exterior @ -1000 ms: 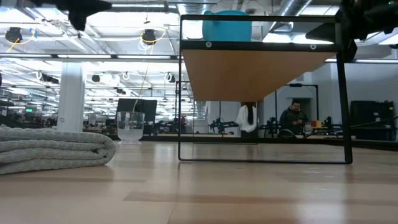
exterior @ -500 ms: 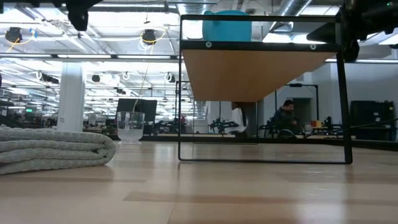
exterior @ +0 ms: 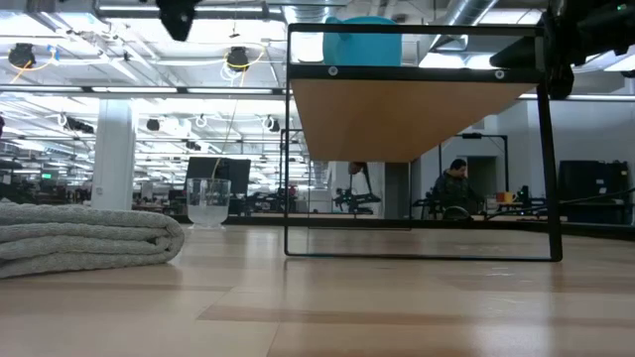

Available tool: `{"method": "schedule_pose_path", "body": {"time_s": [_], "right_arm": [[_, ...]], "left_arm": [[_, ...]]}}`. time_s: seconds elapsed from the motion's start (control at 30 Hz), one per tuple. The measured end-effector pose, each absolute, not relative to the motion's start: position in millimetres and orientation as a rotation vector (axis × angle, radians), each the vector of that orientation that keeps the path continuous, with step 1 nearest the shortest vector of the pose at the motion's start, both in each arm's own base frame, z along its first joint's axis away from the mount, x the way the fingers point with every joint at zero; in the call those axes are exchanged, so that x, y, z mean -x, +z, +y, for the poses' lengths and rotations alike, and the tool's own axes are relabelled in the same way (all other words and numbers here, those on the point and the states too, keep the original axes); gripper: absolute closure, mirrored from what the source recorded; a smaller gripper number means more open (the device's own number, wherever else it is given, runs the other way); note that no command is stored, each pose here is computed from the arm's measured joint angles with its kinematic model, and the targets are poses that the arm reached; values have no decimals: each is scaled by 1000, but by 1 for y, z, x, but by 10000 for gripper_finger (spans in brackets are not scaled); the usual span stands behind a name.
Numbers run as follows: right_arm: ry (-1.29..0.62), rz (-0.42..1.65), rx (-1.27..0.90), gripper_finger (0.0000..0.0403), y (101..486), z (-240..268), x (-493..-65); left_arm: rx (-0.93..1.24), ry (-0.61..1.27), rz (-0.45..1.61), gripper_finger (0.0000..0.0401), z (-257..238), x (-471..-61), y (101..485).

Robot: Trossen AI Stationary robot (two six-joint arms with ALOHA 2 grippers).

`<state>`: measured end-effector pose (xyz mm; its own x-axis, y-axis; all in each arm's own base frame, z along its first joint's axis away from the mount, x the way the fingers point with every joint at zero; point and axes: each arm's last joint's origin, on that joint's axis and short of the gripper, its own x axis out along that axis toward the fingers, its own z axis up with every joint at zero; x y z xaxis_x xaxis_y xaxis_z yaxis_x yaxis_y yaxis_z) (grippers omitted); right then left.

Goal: Stack small to large cups/mugs on shelf
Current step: Put the light blue mug on the shelf

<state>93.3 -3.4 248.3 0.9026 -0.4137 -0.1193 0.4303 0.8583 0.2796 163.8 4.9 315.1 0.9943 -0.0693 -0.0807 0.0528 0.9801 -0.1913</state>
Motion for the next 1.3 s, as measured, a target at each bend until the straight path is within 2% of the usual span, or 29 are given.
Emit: {"method": "schedule_pose_path", "body": {"time_s": [0.3,0.6,0.8,1.07,1.3], "right_arm": [[-450,100,-290,394,244,-3,-93],[-453,132,-279,392,241,-3,-92],[-454,154,-271,384,239,-3,-92],[-427,161,-275,386,239,-3,-92],[-427,162,-274,383,239,-3,-92]], "left_arm": [[202,-278,237,253,-28,-223,325],[227,-211,320,253,-50,-276,324],[267,-281,344,253,-66,-300,317],[307,-170,391,253,-70,-325,300],[317,-93,434,253,-68,-331,289]]}}
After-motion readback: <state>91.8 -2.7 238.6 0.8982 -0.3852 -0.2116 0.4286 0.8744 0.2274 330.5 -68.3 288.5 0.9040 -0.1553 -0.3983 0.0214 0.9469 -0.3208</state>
